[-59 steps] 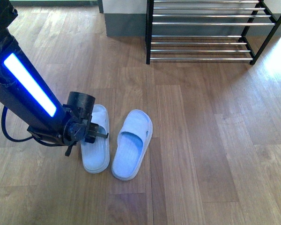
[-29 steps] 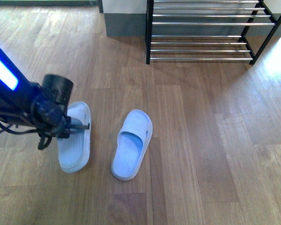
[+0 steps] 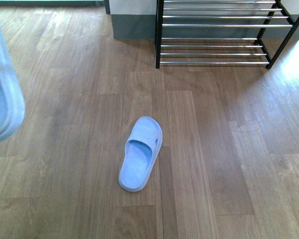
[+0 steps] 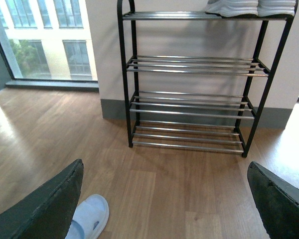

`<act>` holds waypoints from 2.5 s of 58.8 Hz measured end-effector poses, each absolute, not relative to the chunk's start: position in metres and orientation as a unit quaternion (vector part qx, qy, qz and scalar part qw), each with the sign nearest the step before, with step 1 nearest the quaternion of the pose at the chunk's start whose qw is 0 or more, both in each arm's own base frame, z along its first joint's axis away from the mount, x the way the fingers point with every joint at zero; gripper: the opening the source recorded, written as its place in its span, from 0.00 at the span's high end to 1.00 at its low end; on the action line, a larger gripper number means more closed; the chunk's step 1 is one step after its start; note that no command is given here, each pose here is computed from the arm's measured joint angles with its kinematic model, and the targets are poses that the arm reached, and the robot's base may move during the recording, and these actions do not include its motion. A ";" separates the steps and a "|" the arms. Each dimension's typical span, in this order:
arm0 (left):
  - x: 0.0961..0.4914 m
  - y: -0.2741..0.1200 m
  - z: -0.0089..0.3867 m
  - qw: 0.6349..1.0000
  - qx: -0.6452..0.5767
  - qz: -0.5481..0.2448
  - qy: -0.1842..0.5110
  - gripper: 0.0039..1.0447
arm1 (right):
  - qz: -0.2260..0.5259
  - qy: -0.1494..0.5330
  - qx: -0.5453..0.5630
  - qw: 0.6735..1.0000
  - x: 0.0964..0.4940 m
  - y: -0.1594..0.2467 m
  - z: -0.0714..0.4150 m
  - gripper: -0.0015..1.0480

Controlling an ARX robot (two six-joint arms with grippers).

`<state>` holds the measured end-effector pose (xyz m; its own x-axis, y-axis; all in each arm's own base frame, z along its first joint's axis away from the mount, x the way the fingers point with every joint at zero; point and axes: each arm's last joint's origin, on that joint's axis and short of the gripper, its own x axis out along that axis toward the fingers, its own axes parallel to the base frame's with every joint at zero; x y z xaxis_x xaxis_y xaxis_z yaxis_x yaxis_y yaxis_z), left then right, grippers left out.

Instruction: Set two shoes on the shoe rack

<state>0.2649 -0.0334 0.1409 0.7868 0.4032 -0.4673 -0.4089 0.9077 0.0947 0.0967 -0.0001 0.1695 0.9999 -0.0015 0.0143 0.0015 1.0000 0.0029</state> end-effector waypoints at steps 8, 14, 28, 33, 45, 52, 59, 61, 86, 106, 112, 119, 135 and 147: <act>0.227 -0.036 0.157 0.953 0.018 0.223 0.202 0.98 | -0.001 -0.007 0.001 1.000 0.097 0.000 0.169 0.09; 0.210 -0.038 0.174 0.962 0.047 0.233 0.136 0.98 | -0.001 -0.007 0.001 1.000 0.097 0.000 0.169 0.09; 0.208 -0.038 0.174 0.960 0.079 0.228 0.142 0.98 | -0.001 -0.007 0.001 1.000 0.097 0.000 0.169 0.09; 0.209 -0.038 0.174 0.960 0.080 0.228 0.142 0.98 | -0.001 -0.007 0.001 1.000 0.097 0.000 0.169 0.09; 0.209 -0.038 0.174 0.960 0.080 0.228 0.142 0.98 | -0.001 -0.007 0.002 1.000 0.097 0.000 0.169 0.09; 0.209 -0.038 0.174 0.960 0.080 0.228 0.142 0.98 | -0.001 -0.007 0.001 1.000 0.097 0.000 0.169 0.09; 0.209 -0.038 0.174 0.960 0.080 0.228 0.142 0.98 | -0.001 -0.007 0.001 1.000 0.097 0.000 0.169 0.09; 0.209 -0.038 0.174 0.960 0.080 0.228 0.142 0.98 | -0.001 -0.007 0.001 1.000 0.097 0.000 0.169 0.09; 0.209 -0.038 0.174 0.960 0.080 0.228 0.142 0.98 | -0.001 -0.007 0.002 1.000 0.097 0.000 0.169 0.09; 0.208 -0.039 0.174 0.961 0.081 0.223 0.142 0.98 | -0.002 -0.007 0.002 1.000 0.097 0.000 0.169 0.09; 0.208 -0.039 0.174 0.961 0.081 0.224 0.142 0.98 | -0.002 -0.007 0.001 1.000 0.097 0.000 0.169 0.09; 0.208 -0.038 0.174 0.960 0.081 0.228 0.142 0.98 | 0.008 -0.005 0.003 1.000 0.097 0.000 0.169 0.09; 0.208 -0.038 0.174 0.959 0.081 0.229 0.142 0.98 | 0.154 0.077 0.000 0.985 0.135 0.044 0.163 0.09; 0.208 -0.038 0.174 0.960 0.081 0.228 0.142 0.98 | 0.132 0.141 -0.024 0.981 0.236 0.079 0.139 0.09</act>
